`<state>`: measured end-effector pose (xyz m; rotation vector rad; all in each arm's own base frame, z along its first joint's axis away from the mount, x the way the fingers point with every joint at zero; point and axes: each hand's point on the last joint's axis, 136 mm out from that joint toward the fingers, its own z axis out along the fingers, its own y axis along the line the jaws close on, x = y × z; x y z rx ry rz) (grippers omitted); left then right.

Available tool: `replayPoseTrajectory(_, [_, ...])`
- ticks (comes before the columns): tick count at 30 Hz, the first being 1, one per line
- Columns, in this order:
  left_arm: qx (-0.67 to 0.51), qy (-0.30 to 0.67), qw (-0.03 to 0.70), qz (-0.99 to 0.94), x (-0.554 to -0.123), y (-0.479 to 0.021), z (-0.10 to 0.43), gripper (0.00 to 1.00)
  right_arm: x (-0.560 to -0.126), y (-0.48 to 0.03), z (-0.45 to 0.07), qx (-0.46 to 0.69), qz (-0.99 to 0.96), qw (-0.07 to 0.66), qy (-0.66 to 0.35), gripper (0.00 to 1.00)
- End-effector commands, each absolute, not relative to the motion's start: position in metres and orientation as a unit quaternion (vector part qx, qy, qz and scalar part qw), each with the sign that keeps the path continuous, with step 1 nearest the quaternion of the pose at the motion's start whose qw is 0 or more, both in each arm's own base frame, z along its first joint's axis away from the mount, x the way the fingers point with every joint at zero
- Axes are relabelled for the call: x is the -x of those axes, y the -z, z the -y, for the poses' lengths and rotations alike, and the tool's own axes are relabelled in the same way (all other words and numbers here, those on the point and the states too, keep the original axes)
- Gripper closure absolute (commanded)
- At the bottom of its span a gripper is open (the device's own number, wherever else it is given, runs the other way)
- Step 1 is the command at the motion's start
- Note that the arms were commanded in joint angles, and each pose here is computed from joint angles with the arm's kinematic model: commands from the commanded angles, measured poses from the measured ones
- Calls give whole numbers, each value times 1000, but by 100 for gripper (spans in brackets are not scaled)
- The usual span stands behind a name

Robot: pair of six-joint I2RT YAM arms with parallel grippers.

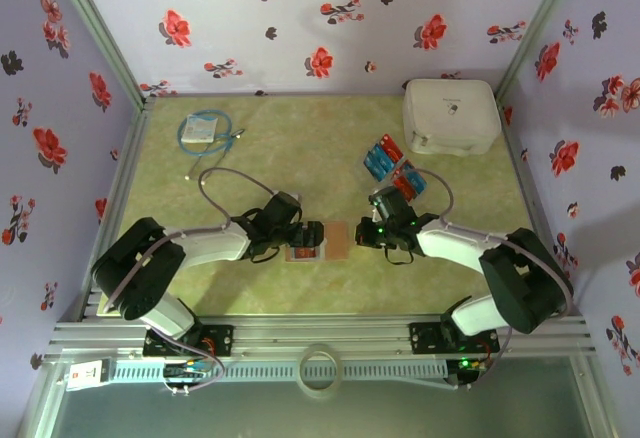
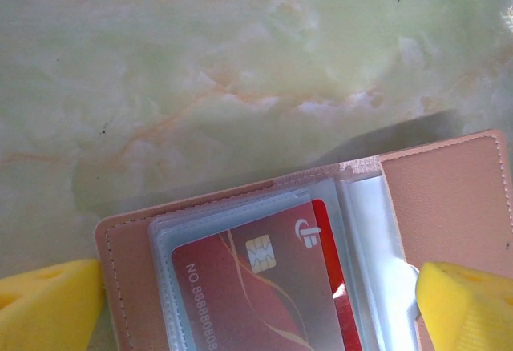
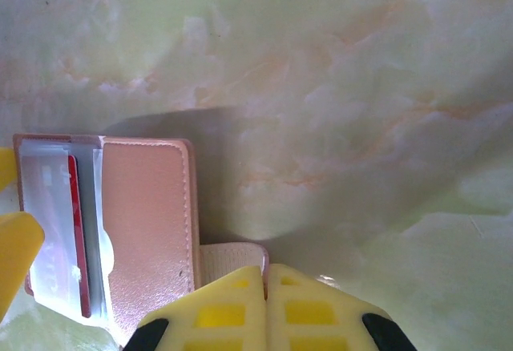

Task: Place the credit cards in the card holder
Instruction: Close the card holder at the center of the table.

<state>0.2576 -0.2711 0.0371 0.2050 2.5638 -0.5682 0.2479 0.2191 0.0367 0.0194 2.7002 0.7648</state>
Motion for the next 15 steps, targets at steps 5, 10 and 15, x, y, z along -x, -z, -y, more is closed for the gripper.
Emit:
replayPoseTrajectory(5, [-81, 253, 279, -923, -257, -77, 284, 0, -247, -29, -221, -14, -949, 156, -274, 100])
replayPoseTrajectory(10, [-71, 282, 299, -909, -258, -101, 288, 0, -250, -29, -224, -14, -948, 155, -276, 100])
replayPoseTrajectory(15, [-71, 319, 302, -895, -259, -113, 309, 0, -253, -30, -226, -14, -948, 156, -277, 100])
